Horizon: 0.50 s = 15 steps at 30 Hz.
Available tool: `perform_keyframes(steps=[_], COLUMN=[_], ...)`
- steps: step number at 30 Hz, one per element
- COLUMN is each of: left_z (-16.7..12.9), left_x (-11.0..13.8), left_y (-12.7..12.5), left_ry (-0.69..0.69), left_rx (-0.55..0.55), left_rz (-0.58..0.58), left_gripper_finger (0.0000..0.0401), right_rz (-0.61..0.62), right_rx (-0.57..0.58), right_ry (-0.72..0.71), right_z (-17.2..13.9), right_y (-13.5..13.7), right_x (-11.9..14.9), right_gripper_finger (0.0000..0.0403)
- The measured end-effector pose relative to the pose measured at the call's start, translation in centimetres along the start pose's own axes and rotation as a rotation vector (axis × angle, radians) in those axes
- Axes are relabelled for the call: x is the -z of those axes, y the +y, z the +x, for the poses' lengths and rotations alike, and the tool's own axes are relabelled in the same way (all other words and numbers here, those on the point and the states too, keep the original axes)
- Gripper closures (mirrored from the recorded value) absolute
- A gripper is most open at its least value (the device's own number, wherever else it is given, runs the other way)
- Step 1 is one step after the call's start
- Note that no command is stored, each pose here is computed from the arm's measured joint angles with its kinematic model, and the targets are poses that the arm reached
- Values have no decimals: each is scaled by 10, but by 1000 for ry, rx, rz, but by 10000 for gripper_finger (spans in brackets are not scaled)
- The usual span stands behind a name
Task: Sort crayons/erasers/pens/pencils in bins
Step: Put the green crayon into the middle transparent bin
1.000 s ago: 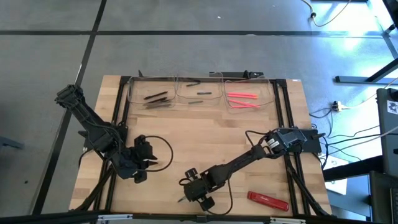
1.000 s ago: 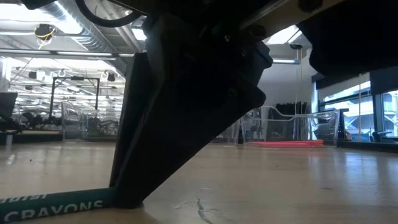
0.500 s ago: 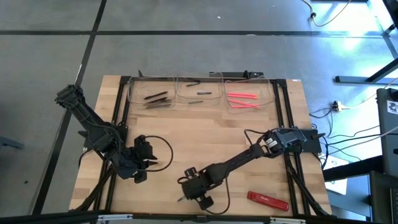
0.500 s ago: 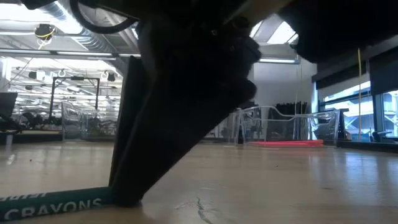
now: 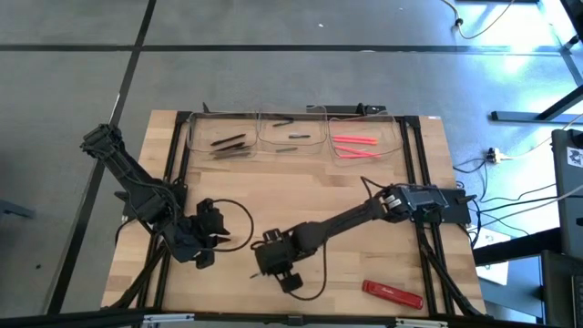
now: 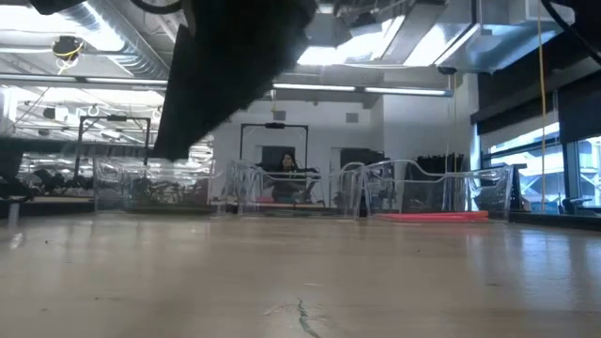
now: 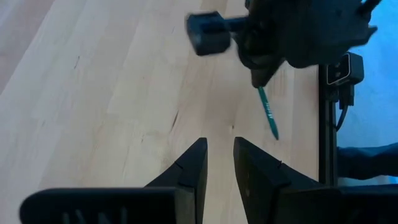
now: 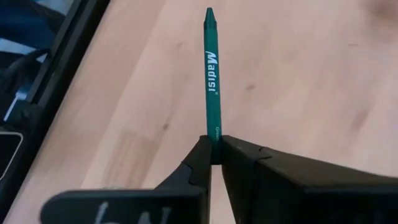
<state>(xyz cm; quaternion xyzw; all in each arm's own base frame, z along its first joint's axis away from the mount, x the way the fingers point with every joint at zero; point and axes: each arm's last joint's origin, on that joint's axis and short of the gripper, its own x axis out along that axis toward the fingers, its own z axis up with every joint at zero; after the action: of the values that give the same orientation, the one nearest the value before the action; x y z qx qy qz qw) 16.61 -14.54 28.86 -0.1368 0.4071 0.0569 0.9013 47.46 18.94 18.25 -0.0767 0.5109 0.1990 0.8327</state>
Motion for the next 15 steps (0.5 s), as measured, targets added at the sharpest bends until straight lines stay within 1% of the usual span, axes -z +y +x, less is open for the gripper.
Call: perform_keyframes(steps=[5,9,12,15], left_z=[0,-7,-17,-29], left_x=[0,-2,-2,-3], left_y=[0,4,12,23], left_ry=[0,-13,-28,-65], left_rx=[0,16,12,-14], left_rz=[4,21,38,37], left_gripper_finger=[330,330,330,330], right_rz=[42,87,126,167], right_rx=[24,59,92,136], right_ry=[-3,-2,3,-1], right_z=[-23,-44,-59,-75], right_y=[-23,-47,-67,-90], right_x=[-10,-16,-17,-17], right_gripper_finger=[375,375,375,375])
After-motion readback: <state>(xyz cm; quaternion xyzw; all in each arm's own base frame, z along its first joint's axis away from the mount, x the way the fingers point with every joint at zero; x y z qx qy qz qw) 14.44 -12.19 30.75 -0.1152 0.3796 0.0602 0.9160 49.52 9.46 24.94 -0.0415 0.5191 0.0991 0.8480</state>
